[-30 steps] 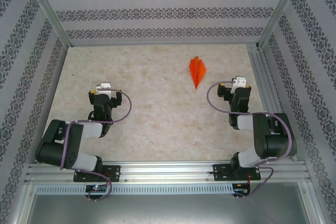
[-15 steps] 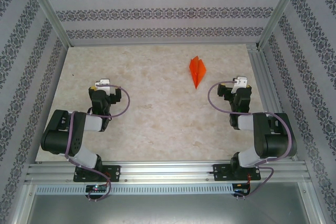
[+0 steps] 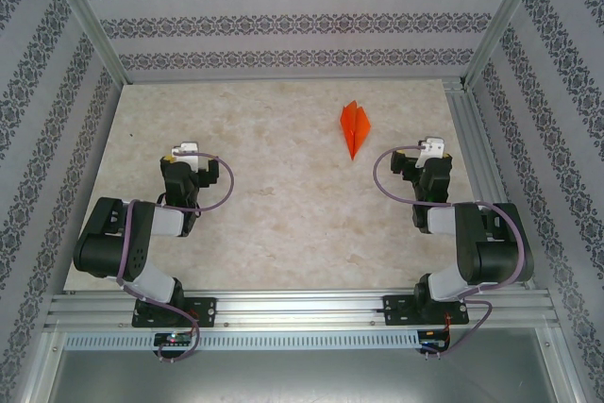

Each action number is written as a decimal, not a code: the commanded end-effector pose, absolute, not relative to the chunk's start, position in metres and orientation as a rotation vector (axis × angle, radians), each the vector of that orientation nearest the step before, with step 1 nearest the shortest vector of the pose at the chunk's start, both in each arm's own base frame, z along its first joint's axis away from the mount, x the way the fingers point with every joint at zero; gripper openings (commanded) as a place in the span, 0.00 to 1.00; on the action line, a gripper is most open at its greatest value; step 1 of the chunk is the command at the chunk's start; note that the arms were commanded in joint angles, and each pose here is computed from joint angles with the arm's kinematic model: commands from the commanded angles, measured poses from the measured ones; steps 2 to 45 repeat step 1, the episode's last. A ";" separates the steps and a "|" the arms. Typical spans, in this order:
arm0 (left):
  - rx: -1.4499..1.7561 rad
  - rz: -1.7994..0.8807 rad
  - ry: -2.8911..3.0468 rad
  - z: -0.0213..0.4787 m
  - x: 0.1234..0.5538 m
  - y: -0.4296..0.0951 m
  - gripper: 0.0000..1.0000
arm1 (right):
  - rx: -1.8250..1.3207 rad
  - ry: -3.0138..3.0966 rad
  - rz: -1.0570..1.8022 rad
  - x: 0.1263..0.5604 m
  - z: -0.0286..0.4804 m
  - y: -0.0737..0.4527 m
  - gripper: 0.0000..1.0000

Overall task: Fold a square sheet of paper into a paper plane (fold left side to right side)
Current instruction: Reset both arms

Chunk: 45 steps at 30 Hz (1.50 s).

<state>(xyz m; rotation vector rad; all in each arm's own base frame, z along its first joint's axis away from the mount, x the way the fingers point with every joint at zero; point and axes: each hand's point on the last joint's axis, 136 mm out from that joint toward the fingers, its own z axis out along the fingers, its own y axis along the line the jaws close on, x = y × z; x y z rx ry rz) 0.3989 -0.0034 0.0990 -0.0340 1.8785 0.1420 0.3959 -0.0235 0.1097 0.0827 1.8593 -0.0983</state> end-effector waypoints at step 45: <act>-0.046 0.119 1.864 0.105 0.402 -0.003 1.00 | 0.078 1.803 -0.090 0.402 0.127 -0.020 0.98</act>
